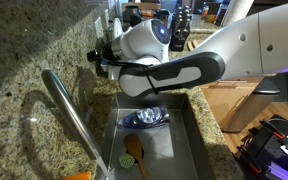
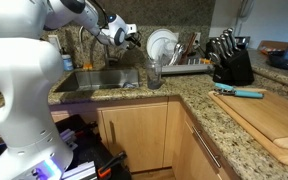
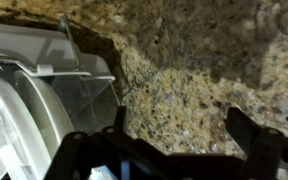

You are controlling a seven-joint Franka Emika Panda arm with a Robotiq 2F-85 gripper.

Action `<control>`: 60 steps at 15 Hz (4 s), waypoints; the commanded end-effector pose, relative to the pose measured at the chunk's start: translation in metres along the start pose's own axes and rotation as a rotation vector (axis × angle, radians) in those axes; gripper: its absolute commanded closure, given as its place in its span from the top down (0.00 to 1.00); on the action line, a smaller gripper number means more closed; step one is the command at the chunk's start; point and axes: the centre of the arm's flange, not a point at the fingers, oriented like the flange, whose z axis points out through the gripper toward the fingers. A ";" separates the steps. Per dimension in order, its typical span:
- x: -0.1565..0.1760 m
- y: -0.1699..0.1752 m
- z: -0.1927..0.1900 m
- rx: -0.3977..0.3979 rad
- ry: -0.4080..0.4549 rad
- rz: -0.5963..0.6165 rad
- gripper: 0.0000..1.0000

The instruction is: Open the faucet then close the faucet

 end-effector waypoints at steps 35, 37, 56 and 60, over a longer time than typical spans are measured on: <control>-0.042 -0.046 0.007 0.446 -0.257 0.313 1.00; -0.042 -0.045 0.005 0.377 -0.158 0.255 1.00; -0.120 0.004 0.054 0.211 -0.308 0.225 1.00; -0.124 -0.016 0.047 0.281 -0.186 0.126 1.00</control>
